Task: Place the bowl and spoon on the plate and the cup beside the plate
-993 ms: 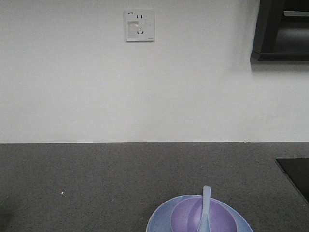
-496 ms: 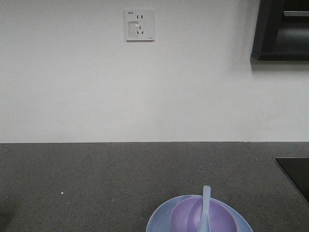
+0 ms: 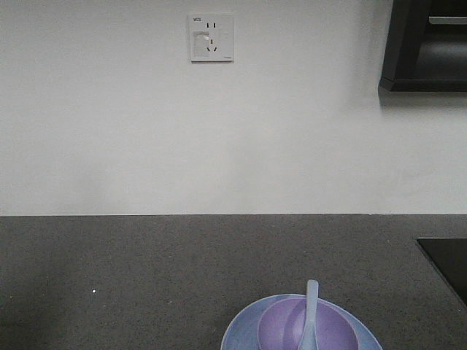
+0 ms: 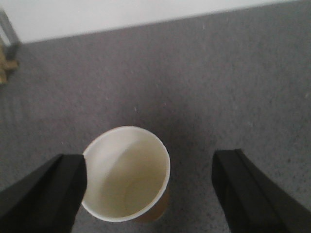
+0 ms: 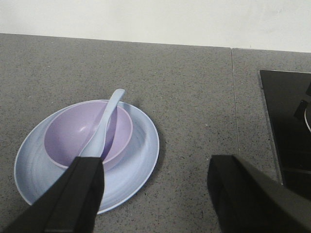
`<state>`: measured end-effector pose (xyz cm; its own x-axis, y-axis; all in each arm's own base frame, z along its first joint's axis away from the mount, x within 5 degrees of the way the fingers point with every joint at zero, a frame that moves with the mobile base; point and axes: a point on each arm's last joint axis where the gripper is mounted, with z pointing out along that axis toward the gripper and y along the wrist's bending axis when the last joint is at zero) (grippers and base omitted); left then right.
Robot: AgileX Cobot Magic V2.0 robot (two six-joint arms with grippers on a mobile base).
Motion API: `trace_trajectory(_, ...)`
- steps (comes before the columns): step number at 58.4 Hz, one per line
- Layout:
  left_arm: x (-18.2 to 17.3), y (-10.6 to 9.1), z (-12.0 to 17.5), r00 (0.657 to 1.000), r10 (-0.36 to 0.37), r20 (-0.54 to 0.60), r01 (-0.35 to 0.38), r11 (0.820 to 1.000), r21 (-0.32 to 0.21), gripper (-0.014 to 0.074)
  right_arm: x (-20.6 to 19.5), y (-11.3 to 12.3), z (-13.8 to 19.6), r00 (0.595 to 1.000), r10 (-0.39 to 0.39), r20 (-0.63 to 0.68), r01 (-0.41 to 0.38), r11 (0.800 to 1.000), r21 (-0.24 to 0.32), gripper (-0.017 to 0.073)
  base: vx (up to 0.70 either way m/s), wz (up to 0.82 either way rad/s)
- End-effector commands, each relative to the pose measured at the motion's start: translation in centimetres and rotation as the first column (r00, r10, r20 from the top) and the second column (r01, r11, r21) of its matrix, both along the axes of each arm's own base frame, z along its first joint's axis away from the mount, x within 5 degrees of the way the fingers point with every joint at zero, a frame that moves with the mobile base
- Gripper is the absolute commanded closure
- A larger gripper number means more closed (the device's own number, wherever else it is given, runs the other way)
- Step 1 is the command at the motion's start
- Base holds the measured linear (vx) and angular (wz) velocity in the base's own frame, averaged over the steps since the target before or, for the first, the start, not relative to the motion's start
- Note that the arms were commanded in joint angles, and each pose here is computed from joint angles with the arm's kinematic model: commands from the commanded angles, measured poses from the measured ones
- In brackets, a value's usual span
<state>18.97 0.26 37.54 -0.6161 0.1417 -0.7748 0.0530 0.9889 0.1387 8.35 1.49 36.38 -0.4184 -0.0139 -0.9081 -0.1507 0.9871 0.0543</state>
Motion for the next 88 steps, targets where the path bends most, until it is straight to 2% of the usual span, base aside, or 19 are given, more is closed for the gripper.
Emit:
trace_trajectory(1, 2.3, -0.2, 0.9, 1.0, -0.009, -0.013, 0.009, 1.0, 0.001, -0.0059, 0.3, 0.0, 1.5, 0.995, -0.001, 0.102, 0.001, 1.0, 0.002, 0.0038, 0.0, 0.0)
trace_trajectory(13, 6.1, 0.1, -0.9, 0.984, 0.017, -0.179, -0.009, 0.999, 0.043, 0.0007, 0.3, 0.0, 1.5, 0.995, -0.001, 0.102, 0.001, 1.0, 0.002, 0.0038, 0.0, 0.0)
trace_trajectory(14, 6.4, 0.2, -1.3, 0.979, 0.024, -0.202, -0.014, 0.999, 0.05, 0.0014, 0.3, 0.0, 1.5, 0.995, -0.001, 0.102, 0.001, 1.0, 0.002, 0.0038, 0.0, 0.0)
trace_trajectory(15, 7.2, 0.3, -2.8, 0.951, 0.053, -0.304, -0.037, 0.998, 0.057, 0.0035, 0.3, 0.0, 1.5, 0.995, -0.001, 0.102, 0.001, 1.0, 0.002, 0.0038, 0.0, 0.0)
trace_trajectory(19, 7.5, 0.3, -3.4, 0.943, 0.054, -0.329, -0.037, 0.998, 0.059, 0.0038, 0.3, 0.0, 1.5, 0.995, -0.001, 0.102, 0.001, 1.0, 0.002, 0.0038, 0.0, 0.0)
trace_trajectory(26, 7.8, 0.4, -3.7, 0.938, 0.056, -0.341, -0.036, 0.997, 0.065, 0.0048, 0.3, 0.0, 1.5, 0.995, -0.001, 0.102, 0.001, 1.0, 0.002, 0.0038, 0.0, 0.0)
trace_trajectory(33, 7.9, 0.4, -4.0, 0.932, 0.06, -0.357, -0.037, 0.997, 0.072, 0.0108, 0.3, 0.0, 1.5, 0.995, -0.001, 0.102, 0.001, 1.0, 0.002, 0.0038, 0.0, 0.0)
trace_trajectory(41, 7.8, 0.4, -4.0, 0.927, 0.062, -0.37, -0.038, 0.997, 0.072, 0.0254, 0.3, 0.0, 1.5, 0.995, -0.001, 0.102, 0.001, 1.0, 0.002, 0.0038, 0.0, 0.0)
trace_trajectory(55, 7.7, 0.5, -3.8, 0.926, 0.063, -0.373, -0.039, 0.997, 0.073, 0.0602, 0.3, 0.0, 1.5, 0.995, -0.001, 0.102, 0.001, 1.0, 0.002, 0.0038, 0.0, 0.0)
trace_trajectory(62, 7.5, 0.4, -2.6, 0.942, 0.063, -0.331, -0.042, 0.997, 0.068, 0.0599, 0.3, 0.0, 1.5, 0.995, -0.001, 0.102, 0.001, 1.0, 0.002, 0.0038, 0.0, 0.0)
trace_trajectory(68, 7.4, 0.2, -0.1, 0.962, 0.051, -0.267, -0.046, 0.999, 0.024, 0.0597, 0.3, 0.0, 1.5, 0.995, -0.001, 0.102, 0.001, 1.0, 0.002, 0.0038, 0.0, 0.0)
trace_trajectory(73, 7.3, -0.6, 3.0, 0.982, 0.002, -0.191, -0.01, 0.999, -0.041, 0.0596, 0.3, 0.0, 1.5, 0.995, -0.001, 0.102, 0.001, 1.0, 0.002, 0.0038, 0.0, 0.0)
trace_trajectory(76, 7.2, -1.6, 4.8, 0.989, -0.058, -0.135, 0.049, 0.996, -0.071, 0.0594, 0.3, 0.0, 1.5, 0.995, -0.001, 0.102, 0.001, 1.0, 0.002, 0.0038, 0.0, 0.0)
trace_trajectory(79, 7.1, -2.6, 6.3, 0.99, -0.115, -0.079, 0.109, 0.991, -0.078, 0.0594, 0.3, 0.0, 1.5, 0.995, -0.001, 0.102, 0.001, 1.0, 0.002, 0.0038, 0.0, 0.0)
trace_trajectory(83, 7.1, -4.4, 8.1, 0.982, -0.19, 0.003, 0.19, 0.978, -0.082, 0.0594, 0.3, 0.0, 1.5, 0.995, -0.001, 0.102, 0.001, 1.0, 0.002, 0.0038, 0.0, 0.0)
trace_trajectory(88, 7.3, -7.2, 8.9, 0.959, -0.282, 0.026, 0.283, 0.954, -0.096, 0.0594, 0.3, 0.0, 1.5, 0.995, -0.001, 0.102, 0.001, 1.0, 0.002, 0.0038, 0.0, 0.0)
